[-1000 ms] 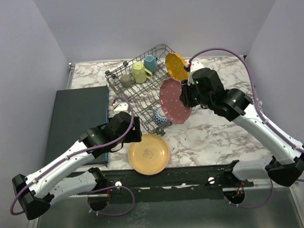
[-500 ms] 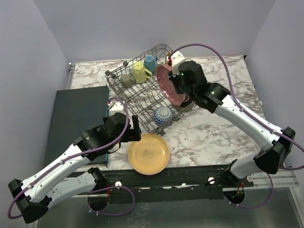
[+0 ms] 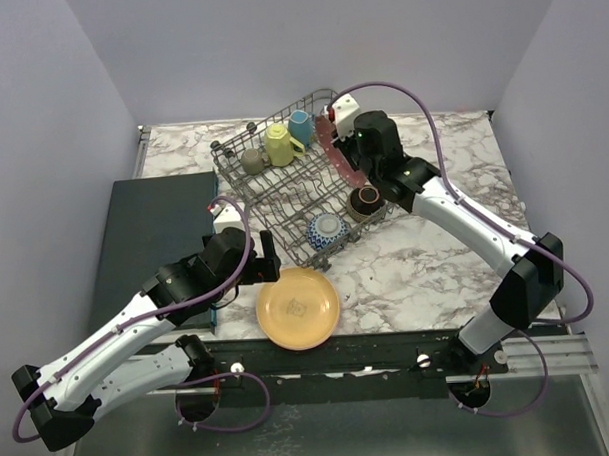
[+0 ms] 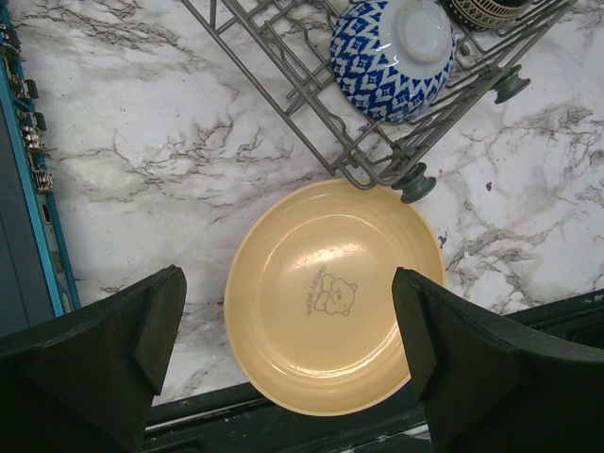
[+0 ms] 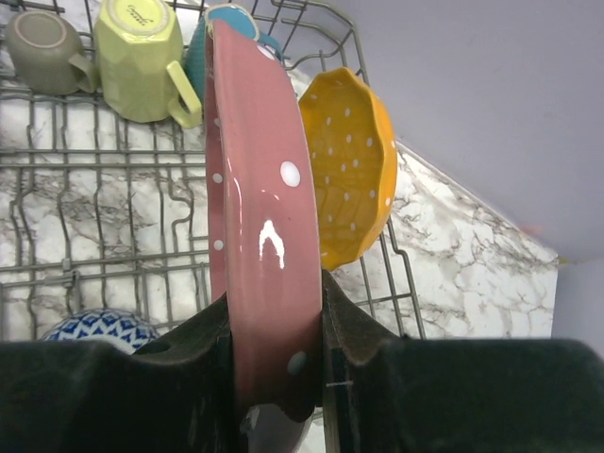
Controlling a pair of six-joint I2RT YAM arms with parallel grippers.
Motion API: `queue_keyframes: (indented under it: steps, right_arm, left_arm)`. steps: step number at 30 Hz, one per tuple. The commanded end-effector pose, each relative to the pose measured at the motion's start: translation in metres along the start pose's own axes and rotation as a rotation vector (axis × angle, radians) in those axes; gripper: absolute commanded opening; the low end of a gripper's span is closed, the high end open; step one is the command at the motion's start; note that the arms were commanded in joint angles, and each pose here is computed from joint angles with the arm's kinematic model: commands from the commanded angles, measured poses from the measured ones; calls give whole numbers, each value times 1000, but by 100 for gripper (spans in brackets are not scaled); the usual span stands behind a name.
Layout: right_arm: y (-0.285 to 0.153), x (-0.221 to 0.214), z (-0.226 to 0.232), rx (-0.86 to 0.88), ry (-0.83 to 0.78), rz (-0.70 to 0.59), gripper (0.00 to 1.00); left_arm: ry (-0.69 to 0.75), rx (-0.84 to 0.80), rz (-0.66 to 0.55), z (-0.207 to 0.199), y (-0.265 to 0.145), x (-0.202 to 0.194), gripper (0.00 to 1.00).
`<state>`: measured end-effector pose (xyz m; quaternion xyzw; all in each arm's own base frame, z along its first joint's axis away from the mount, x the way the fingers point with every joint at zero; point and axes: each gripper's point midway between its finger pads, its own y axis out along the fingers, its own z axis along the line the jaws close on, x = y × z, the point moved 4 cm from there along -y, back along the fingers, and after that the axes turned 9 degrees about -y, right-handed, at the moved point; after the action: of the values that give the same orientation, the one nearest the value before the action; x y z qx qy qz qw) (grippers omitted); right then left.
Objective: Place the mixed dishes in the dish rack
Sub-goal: Insert the plate into the dish rack.
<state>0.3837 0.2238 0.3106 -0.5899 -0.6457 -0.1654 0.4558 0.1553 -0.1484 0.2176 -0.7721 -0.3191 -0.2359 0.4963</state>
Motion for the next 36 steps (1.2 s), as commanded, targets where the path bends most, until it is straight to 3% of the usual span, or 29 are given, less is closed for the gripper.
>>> queue_keyframes:
  steps: [1, 36]
  right_arm:
    - [11, 41, -30, -94, 9, -180, 0]
    - [125, 1, -32, -72, -91, -52, 0]
  left_arm:
    - [-5, 20, -30, 4, 2, 3, 99]
    - [-16, 43, -32, 8, 6, 6, 99]
